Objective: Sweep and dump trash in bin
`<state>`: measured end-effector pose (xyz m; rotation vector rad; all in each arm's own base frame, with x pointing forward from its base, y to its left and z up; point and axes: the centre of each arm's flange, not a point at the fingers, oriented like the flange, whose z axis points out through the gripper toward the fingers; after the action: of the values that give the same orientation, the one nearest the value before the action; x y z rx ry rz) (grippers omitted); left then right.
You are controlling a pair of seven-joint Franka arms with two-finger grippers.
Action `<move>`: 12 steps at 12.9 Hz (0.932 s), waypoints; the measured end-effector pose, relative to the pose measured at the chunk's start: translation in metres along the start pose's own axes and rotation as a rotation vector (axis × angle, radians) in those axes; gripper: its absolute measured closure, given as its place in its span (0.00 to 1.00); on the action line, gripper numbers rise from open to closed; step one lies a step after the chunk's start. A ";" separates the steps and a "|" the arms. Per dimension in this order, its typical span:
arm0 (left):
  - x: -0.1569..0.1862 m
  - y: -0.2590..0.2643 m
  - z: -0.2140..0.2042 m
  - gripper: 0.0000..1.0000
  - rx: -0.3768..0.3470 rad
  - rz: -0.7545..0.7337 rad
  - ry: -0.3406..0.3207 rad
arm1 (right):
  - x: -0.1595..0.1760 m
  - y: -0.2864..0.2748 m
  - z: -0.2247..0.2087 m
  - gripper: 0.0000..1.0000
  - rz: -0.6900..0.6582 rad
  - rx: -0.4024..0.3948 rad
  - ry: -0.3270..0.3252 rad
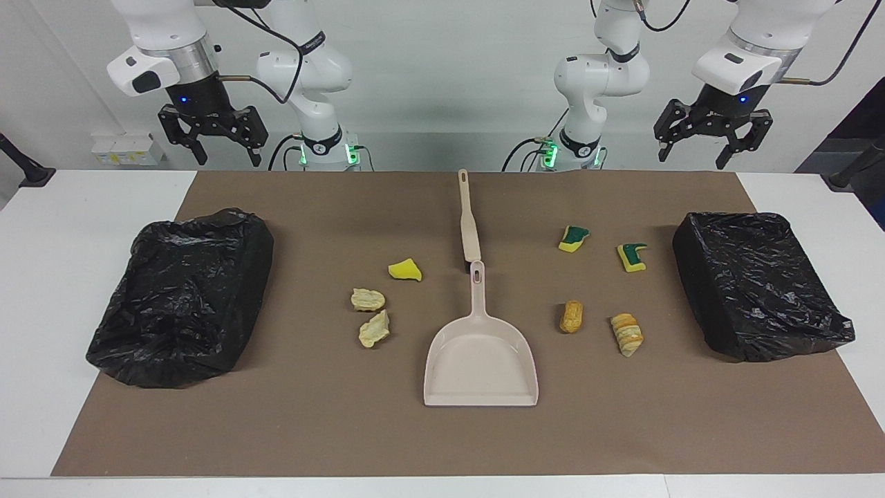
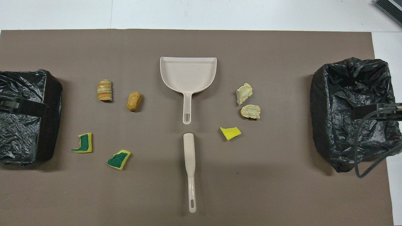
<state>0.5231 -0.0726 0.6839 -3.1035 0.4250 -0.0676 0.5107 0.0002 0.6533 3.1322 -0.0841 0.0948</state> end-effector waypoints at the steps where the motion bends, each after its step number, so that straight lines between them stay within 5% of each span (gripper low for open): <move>1: 0.000 0.002 0.000 0.00 -0.001 0.003 0.000 | 0.000 0.000 0.001 0.00 0.001 0.000 -0.005; 12: 0.005 0.062 0.003 0.00 -0.045 0.105 0.012 | -0.003 0.003 0.005 0.00 0.006 -0.001 -0.034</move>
<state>0.5119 -0.1334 0.6804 -3.1198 0.5980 -0.0770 0.5077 -0.0032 0.6483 3.1329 -0.0938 0.0420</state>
